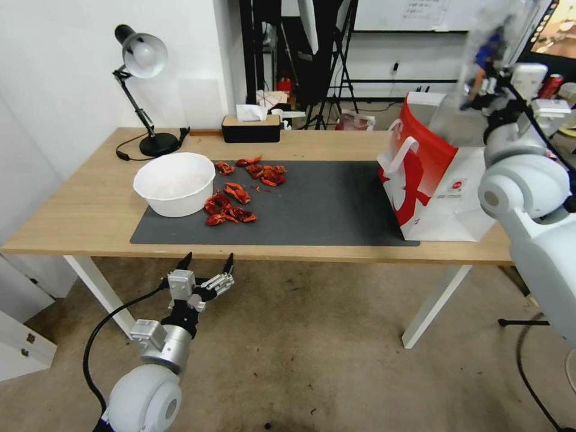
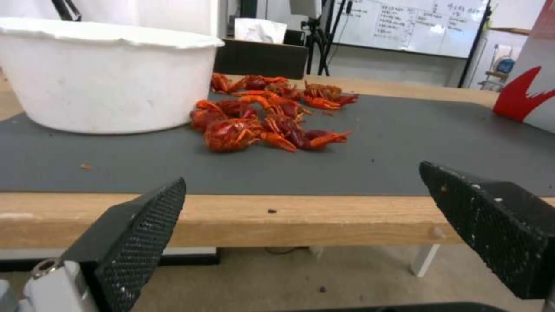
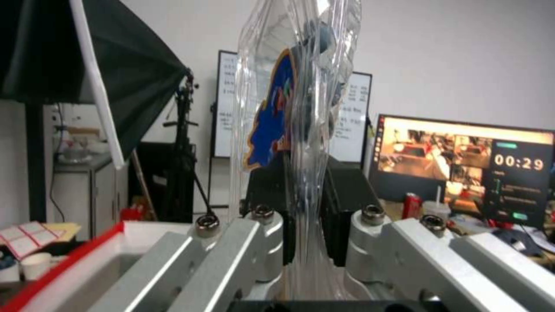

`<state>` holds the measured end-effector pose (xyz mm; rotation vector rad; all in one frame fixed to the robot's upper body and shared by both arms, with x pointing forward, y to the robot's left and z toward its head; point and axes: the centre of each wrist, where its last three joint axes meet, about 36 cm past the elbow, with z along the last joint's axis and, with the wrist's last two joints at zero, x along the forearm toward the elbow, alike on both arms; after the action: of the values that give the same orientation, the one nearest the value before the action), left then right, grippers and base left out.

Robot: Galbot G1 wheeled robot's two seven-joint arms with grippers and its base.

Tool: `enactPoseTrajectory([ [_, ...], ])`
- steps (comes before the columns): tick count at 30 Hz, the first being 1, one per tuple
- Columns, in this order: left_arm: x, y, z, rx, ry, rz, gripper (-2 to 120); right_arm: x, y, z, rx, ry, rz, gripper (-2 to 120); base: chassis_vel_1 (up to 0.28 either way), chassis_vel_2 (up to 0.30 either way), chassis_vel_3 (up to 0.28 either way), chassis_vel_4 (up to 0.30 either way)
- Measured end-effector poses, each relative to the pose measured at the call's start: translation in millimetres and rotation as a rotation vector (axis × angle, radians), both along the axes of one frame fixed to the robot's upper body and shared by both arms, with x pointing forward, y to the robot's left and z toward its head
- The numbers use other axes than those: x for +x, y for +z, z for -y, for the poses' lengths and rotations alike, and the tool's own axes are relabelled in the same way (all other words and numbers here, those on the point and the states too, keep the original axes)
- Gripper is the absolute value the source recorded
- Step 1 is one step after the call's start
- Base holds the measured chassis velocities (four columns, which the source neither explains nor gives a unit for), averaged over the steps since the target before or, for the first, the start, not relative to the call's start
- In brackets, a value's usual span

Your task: Close the takeout container lid, then place the container into the takeout bag.

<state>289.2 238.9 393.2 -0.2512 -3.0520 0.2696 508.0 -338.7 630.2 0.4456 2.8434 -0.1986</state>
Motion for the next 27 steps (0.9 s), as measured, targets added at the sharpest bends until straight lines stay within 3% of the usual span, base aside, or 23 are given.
enactPoseTrajectory([
  [10,1,-1,-4,-0.002,0.015,-0.003,100,-5,-9,-13,0.151,0.03,-0.104,9,0.0,0.0,0.0,0.0],
  [16,0,-1,-5,0.001,0.015,-0.003,100,-10,-11,-23,0.24,0.037,-0.164,33,0.0,0.0,0.0,0.0],
  [27,1,0,-6,0.006,0.013,0.003,100,-12,-17,-26,0.255,0.078,-0.149,71,0.0,0.0,0.0,0.0],
])
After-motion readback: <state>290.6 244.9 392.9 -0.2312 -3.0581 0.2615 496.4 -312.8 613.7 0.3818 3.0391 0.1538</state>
